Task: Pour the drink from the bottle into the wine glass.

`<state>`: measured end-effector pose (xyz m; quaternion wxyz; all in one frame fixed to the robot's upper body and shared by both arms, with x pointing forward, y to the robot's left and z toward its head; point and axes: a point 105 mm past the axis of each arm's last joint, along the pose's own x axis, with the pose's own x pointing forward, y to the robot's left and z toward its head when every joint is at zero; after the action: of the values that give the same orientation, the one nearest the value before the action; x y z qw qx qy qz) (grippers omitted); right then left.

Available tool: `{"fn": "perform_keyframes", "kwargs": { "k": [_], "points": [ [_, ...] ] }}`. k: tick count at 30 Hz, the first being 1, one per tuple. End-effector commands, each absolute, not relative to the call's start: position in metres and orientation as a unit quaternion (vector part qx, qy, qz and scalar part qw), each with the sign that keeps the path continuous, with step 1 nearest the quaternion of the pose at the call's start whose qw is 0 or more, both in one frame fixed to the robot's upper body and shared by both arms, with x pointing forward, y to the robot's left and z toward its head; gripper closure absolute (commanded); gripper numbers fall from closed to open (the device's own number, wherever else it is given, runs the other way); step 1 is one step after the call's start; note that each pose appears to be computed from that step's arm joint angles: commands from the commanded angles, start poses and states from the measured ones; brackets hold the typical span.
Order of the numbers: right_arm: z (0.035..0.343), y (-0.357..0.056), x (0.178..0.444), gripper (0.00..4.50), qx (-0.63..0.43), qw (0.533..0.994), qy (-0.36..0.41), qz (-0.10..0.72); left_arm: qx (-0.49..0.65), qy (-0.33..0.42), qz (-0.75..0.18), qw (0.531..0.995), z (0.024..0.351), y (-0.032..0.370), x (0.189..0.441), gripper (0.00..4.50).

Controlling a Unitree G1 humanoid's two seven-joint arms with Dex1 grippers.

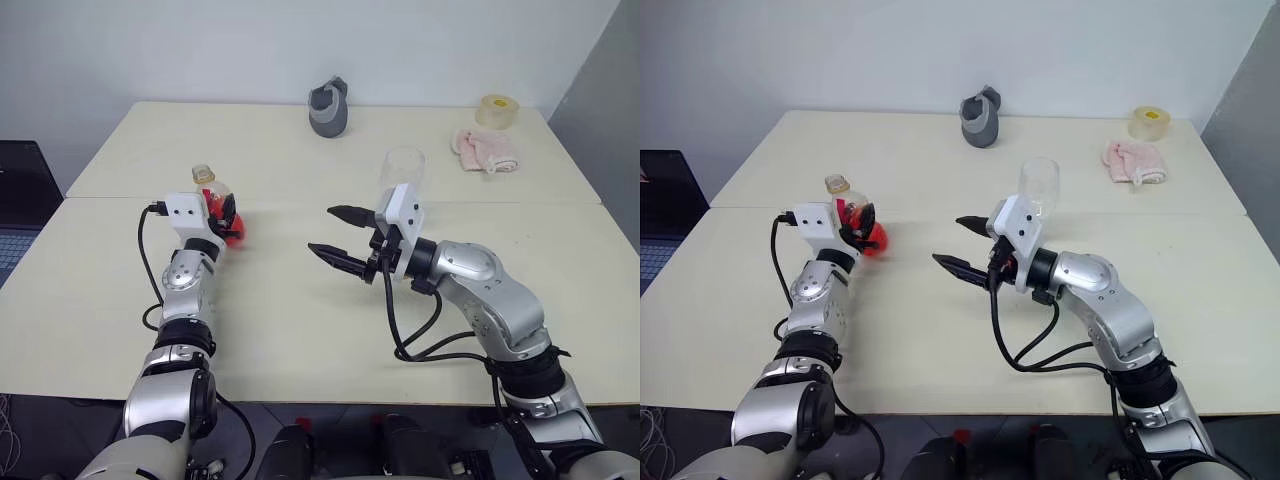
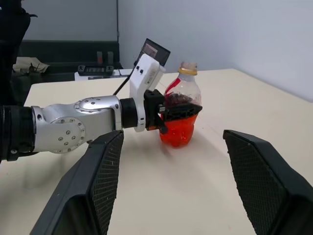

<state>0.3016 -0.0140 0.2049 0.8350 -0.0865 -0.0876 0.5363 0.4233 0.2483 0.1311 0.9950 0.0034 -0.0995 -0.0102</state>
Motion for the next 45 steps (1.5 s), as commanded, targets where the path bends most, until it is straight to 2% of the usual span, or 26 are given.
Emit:
{"fn": "perform_keyframes", "kwargs": {
  "k": [1, 5, 14, 28, 36, 40, 45],
  "points": [
    [0.224, -0.018, 0.303, 1.01, -0.092, 0.836, -0.123, 0.526, 0.010, -0.118, 0.002, 0.993, 0.140, 0.259, 0.421, 1.18],
    [0.225, -0.019, 0.305, 1.01, -0.094, 0.837, -0.124, 0.524, 0.008, -0.122, 0.002, 0.993, 0.140, 0.259, 0.419, 0.02],
    [0.224, -0.028, 0.307, 1.01, -0.102, 0.838, -0.123, 0.521, -0.002, -0.113, 0.001, 0.994, 0.129, 0.259, 0.402, 0.02],
    [0.218, -0.037, 0.302, 1.01, -0.100, 0.846, -0.115, 0.511, -0.013, -0.092, -0.032, 0.995, 0.129, 0.242, 0.373, 0.02],
    [0.206, -0.054, 0.295, 1.01, -0.103, 0.859, -0.093, 0.493, -0.023, -0.053, -0.071, 0.996, 0.120, 0.223, 0.337, 0.02],
    [0.193, -0.071, 0.290, 1.01, -0.108, 0.875, -0.068, 0.467, -0.031, -0.027, -0.118, 0.992, 0.118, 0.203, 0.312, 0.02],
    [0.167, -0.108, 0.305, 1.01, -0.125, 0.926, -0.022, 0.356, -0.051, -0.013, -0.219, 0.974, 0.126, 0.168, 0.290, 0.02]
  ]
}}
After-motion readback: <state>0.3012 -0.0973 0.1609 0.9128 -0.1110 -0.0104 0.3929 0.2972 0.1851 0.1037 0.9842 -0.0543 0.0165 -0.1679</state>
